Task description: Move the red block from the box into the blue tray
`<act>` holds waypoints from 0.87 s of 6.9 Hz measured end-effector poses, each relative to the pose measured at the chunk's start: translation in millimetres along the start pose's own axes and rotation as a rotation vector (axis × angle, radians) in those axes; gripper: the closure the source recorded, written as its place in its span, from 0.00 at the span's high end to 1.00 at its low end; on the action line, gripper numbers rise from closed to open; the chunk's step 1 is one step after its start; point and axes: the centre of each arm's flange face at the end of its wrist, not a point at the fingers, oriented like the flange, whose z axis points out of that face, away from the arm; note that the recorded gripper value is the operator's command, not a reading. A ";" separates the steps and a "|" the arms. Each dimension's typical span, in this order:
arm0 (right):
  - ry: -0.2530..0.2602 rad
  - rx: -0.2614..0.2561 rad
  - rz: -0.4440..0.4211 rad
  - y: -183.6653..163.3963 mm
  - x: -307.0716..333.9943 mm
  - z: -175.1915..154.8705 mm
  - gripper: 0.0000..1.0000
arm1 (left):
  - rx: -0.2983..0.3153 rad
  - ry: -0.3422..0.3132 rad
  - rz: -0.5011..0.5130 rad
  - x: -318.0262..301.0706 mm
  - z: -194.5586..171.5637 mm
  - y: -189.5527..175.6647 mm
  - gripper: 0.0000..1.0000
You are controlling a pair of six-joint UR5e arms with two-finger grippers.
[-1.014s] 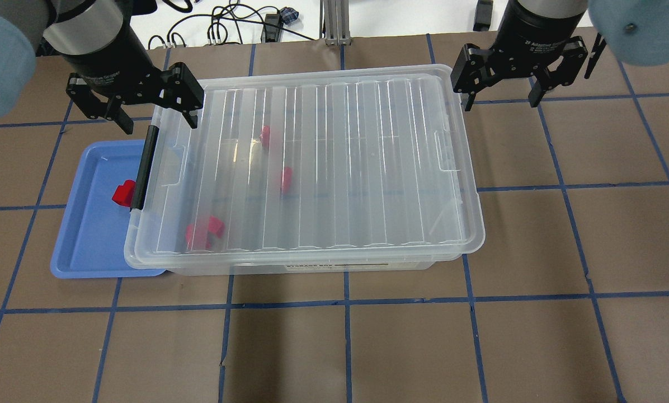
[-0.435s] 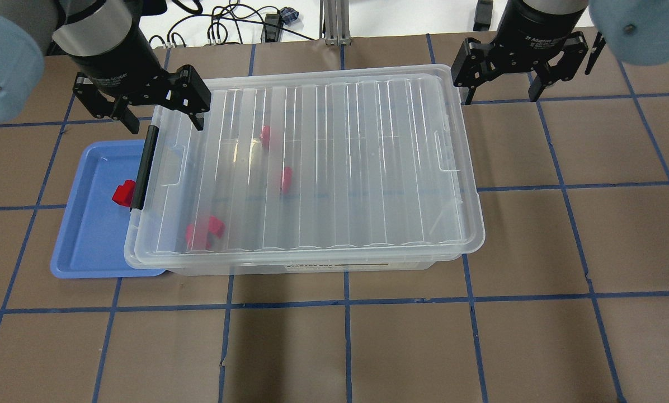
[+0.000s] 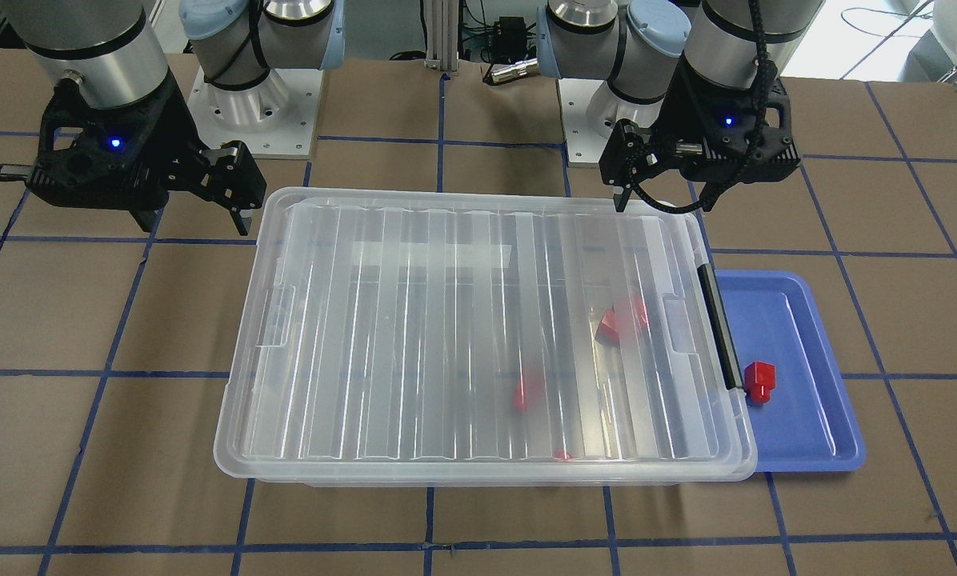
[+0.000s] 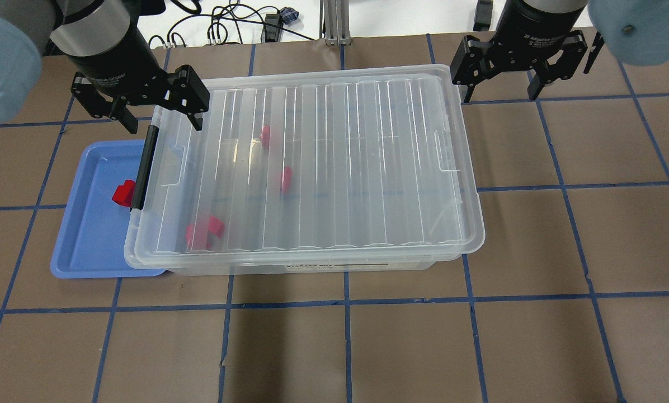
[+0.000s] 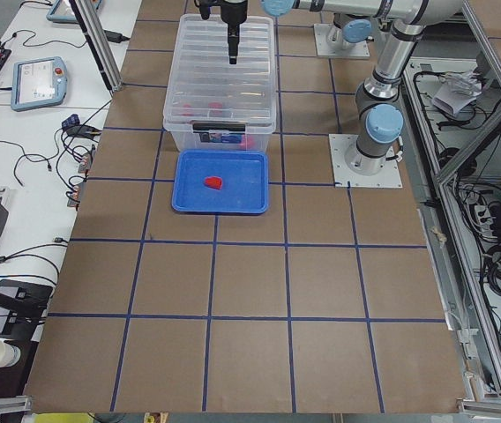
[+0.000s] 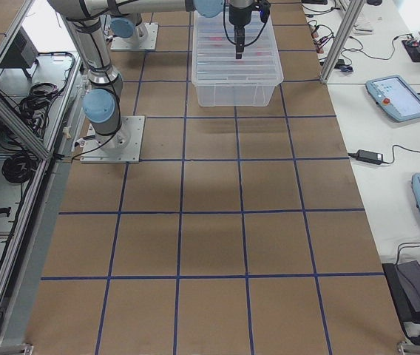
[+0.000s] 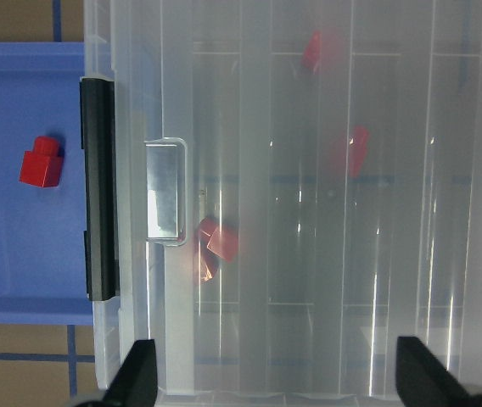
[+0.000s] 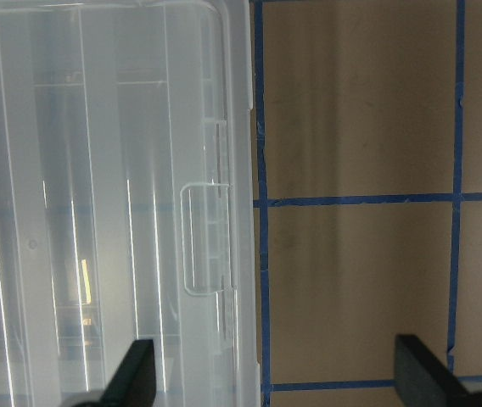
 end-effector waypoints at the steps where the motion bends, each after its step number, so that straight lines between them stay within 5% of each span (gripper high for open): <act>1: 0.000 0.001 0.000 -0.9 0.0 1.0 1.00 | -0.001 0.002 0.000 0.3 0.8 -0.2 1.00; 6: 0.002 -0.003 0.000 -1.1 0.3 2.9 1.00 | -0.001 0.003 -0.002 0.1 1.5 0.2 1.00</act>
